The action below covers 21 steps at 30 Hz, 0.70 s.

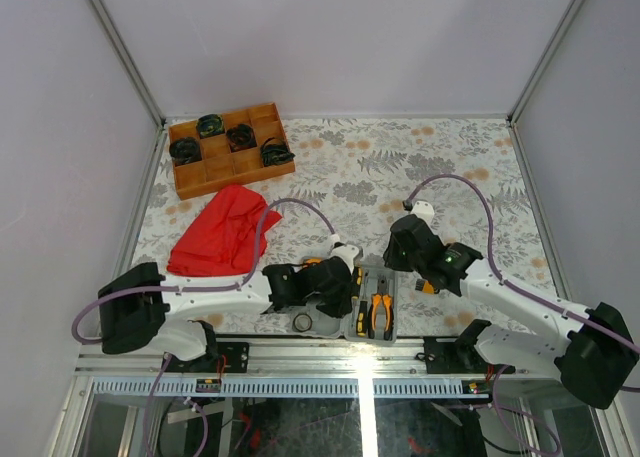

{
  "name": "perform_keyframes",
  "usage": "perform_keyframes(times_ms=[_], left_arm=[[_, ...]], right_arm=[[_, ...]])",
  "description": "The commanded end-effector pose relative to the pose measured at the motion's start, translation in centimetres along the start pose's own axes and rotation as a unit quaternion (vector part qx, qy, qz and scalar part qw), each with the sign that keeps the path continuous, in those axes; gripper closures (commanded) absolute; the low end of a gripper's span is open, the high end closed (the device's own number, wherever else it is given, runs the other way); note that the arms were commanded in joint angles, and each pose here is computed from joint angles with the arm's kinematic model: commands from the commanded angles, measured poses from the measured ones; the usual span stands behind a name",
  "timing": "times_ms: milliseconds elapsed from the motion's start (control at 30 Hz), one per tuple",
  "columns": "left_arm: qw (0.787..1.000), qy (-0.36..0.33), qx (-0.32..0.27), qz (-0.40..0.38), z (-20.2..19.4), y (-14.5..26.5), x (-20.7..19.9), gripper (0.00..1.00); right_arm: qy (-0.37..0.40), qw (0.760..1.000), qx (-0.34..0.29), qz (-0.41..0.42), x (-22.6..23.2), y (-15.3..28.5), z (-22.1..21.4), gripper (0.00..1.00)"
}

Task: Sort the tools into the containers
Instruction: Adjust the screwdriver in the storage box.

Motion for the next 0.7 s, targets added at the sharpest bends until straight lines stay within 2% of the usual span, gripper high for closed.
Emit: perform_keyframes(times_ms=[0, 267, 467, 667], left_arm=[[0.999, -0.004, -0.04, -0.003, 2.8, 1.8, -0.5, 0.83], [0.996, 0.061, -0.057, 0.011, 2.7, 2.8, 3.3, 0.8], [0.993, 0.094, -0.065, 0.021, 1.8, 3.8, 6.2, 0.77], [0.992, 0.102, -0.064, 0.031, 1.2, 4.0, 7.2, 0.77]], right_arm=[[0.001, 0.999, -0.009, 0.042, 1.6, 0.6, 0.7, 0.71], [0.002, 0.996, 0.047, 0.075, 3.4, -0.5, -2.4, 0.68], [-0.002, 0.996, 0.073, 0.055, 3.7, -1.9, -3.7, 0.72], [0.002, 0.995, 0.101, 0.023, 3.0, -2.8, -4.8, 0.74]])
Point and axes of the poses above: each gripper's point midway between its finger pads, its own y axis back along the fingers, its own x axis along the line the jaws close on, z = x × y, the point moved 3 cm from there along y, back along the fingers, and after that the axes turned 11 degrees about -y, right-handed, at the moved point
